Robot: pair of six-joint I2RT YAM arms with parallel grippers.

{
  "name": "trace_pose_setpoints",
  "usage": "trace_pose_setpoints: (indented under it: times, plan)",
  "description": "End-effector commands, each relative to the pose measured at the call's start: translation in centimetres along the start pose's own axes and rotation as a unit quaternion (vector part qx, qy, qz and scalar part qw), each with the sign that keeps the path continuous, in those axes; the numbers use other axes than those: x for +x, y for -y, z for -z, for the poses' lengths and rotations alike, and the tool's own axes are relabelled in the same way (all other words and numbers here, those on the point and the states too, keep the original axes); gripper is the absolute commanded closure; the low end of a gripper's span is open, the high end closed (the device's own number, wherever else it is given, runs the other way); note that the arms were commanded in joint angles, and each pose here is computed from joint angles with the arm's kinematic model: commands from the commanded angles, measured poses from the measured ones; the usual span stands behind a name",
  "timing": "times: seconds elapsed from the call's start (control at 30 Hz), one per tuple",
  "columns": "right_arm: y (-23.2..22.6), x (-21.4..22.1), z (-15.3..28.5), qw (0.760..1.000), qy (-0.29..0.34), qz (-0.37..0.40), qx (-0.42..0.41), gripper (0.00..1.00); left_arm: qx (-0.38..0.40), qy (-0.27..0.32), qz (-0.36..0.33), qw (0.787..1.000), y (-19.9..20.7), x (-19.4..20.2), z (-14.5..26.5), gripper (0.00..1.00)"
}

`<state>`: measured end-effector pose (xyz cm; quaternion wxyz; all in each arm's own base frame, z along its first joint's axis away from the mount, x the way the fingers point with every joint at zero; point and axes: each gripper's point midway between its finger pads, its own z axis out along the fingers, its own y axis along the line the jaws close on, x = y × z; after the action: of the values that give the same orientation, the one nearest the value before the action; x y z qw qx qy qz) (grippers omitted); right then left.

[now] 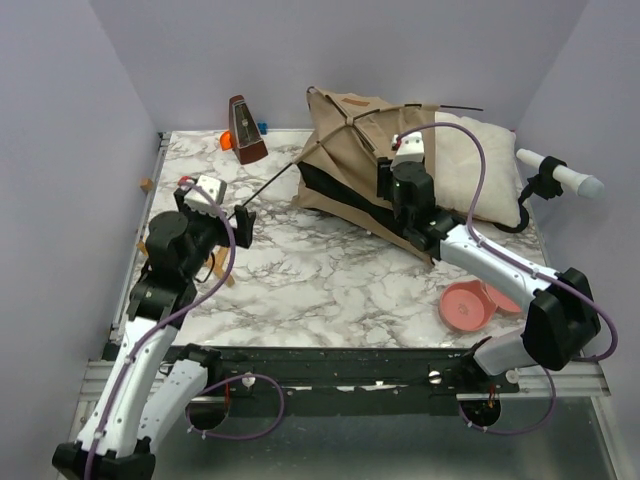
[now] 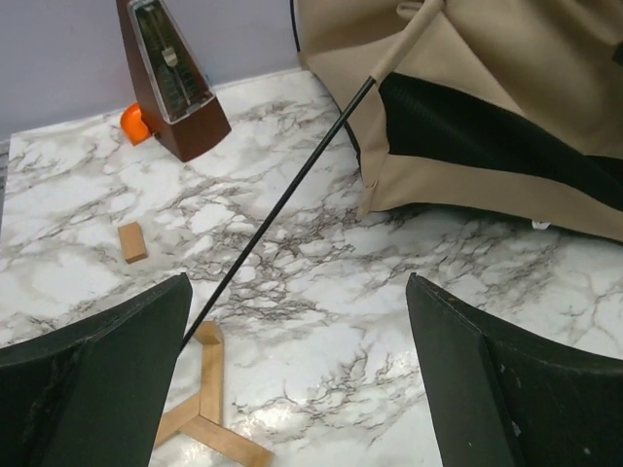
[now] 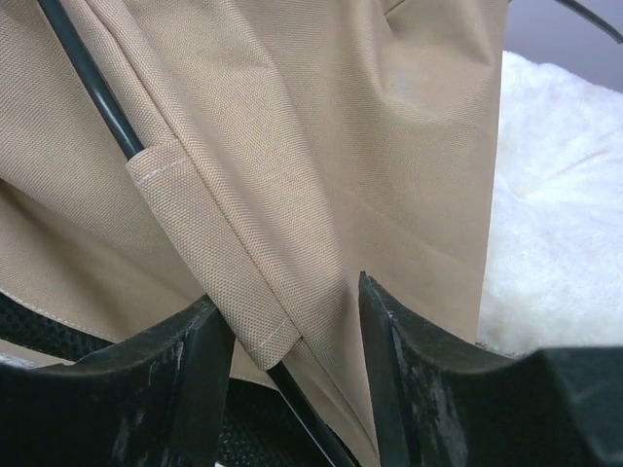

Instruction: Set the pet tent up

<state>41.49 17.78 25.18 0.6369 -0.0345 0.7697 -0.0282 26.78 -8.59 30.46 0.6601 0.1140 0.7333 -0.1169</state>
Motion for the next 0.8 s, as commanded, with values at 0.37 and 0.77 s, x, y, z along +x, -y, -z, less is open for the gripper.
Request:
trace_pose_setpoints:
  times: [0.37, 0.77]
  plan:
    - [0.2, 2.5, 0.1, 0.995, -0.051, -0.030, -0.078, 0.33, -0.005, -0.172, -0.065, 0.983, -5.3, 10.1, -5.8, 0.01]
    - [-0.7, 3.2, 0.3, 0.989, -0.068, -0.057, -0.122, 0.32, 0.010, -0.268, -0.087, 0.959, -6.5, 16.7, -7.8, 0.02]
